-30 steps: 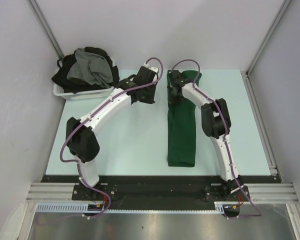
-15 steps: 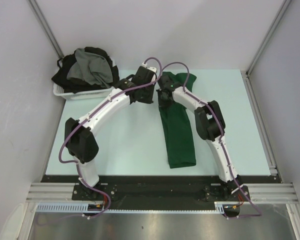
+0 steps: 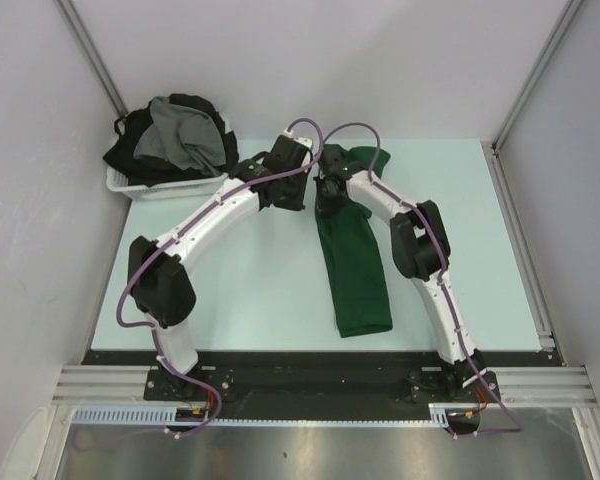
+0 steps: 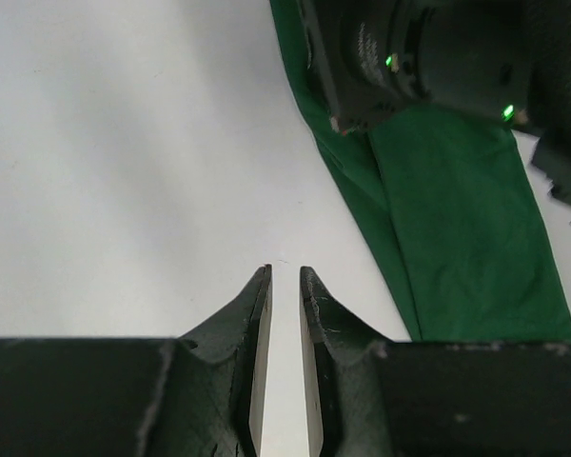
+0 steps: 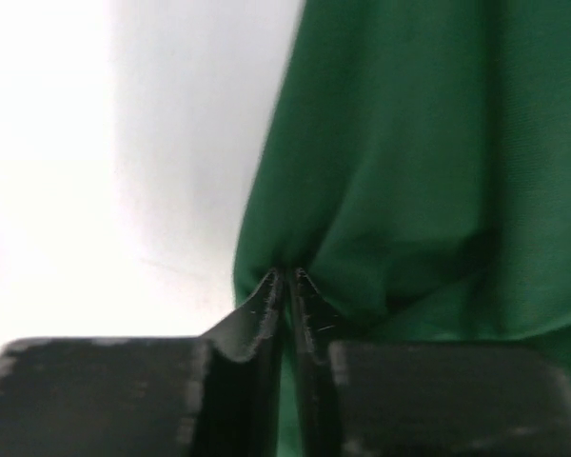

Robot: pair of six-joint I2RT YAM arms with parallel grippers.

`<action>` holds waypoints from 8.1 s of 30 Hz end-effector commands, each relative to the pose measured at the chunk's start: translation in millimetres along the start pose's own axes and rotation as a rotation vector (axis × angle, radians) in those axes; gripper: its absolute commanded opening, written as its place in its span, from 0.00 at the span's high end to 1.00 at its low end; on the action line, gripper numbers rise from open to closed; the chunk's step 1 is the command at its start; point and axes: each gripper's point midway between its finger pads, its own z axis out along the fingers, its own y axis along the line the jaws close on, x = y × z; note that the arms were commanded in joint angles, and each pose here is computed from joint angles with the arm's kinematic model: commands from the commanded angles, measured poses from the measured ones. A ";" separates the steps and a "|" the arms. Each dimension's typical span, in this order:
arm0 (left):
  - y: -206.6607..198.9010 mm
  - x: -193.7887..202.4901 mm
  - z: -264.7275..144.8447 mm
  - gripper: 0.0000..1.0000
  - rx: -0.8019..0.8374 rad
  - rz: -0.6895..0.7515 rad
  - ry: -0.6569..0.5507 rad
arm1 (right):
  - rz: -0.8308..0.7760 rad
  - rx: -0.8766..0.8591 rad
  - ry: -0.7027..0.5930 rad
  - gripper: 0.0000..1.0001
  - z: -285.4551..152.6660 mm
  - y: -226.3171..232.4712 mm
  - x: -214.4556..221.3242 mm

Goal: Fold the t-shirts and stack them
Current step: Rotate the tshirt 90 degrees

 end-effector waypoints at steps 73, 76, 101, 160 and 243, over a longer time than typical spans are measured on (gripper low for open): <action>12.2 -2.5 -1.5 0.78 -0.011 -0.004 0.004 | 0.137 -0.140 -0.077 1.00 8.9 -38.2 -69.9; 11.9 -2.5 -1.5 0.77 -0.009 -0.004 0.005 | 0.132 -0.063 -0.087 1.00 7.1 -58.6 -70.8; -34.9 7.2 20.3 0.77 0.118 -0.006 0.055 | 0.152 0.015 -0.322 0.37 -34.0 -118.4 -143.7; -59.1 -65.1 169.9 0.79 0.283 -0.228 -0.050 | 0.145 -0.107 0.163 1.00 -170.8 -41.2 150.9; -15.2 -21.6 -37.1 0.75 0.182 -0.082 -0.117 | -0.072 -0.016 0.087 0.64 -210.0 12.1 185.7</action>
